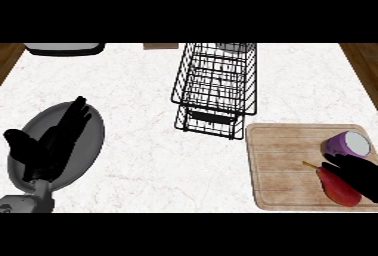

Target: Pick the pear from the cutting board and place it in the tiered basket

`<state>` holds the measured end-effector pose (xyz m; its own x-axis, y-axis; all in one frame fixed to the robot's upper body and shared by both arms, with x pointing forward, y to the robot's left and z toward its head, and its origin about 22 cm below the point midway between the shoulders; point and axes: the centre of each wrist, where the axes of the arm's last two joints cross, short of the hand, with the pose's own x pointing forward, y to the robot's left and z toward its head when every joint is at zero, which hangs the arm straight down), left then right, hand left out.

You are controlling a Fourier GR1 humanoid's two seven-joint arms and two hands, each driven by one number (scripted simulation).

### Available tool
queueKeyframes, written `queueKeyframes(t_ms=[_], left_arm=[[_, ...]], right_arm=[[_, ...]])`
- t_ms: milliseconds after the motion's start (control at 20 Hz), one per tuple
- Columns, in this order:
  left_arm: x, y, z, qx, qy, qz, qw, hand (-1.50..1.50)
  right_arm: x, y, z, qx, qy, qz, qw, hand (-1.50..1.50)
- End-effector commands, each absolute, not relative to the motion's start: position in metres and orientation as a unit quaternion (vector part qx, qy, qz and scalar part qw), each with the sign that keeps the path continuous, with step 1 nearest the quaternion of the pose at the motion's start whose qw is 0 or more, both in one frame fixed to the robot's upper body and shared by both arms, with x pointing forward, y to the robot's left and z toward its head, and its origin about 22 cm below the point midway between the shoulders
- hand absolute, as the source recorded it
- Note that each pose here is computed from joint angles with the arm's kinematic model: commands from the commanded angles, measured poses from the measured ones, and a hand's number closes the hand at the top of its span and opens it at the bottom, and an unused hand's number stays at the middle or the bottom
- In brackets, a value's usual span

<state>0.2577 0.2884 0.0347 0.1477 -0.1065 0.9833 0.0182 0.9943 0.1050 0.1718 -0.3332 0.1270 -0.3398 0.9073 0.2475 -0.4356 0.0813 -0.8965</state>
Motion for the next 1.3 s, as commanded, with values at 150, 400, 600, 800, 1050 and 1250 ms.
queueKeyframes(t_ms=[150,400,600,800,1050,1250], left_arm=[[0.250,0.277,0.023,0.038,-0.653,-0.041,0.756,0.00],[0.262,0.300,0.027,0.032,-0.647,-0.043,0.761,0.00],[0.267,0.283,0.026,0.032,-0.646,-0.046,0.761,0.00],[0.244,0.294,0.031,0.034,-0.657,-0.042,0.752,0.00],[0.261,0.281,0.037,0.028,-0.651,-0.049,0.757,0.00],[0.264,0.313,0.036,0.031,-0.646,-0.042,0.761,0.00]], right_arm=[[0.174,-0.332,0.073,-0.256,-0.494,0.639,0.531,-1.50],[0.204,-0.328,0.055,-0.281,-0.513,0.623,0.519,-1.50],[0.197,-0.344,0.065,-0.294,-0.519,0.620,0.510,-1.50],[0.210,-0.357,0.061,-0.304,-0.525,0.616,0.502,-1.50],[0.222,-0.336,0.032,-0.271,-0.449,0.667,0.529,1.50],[0.228,-0.349,0.031,-0.278,-0.443,0.699,0.488,1.50]])
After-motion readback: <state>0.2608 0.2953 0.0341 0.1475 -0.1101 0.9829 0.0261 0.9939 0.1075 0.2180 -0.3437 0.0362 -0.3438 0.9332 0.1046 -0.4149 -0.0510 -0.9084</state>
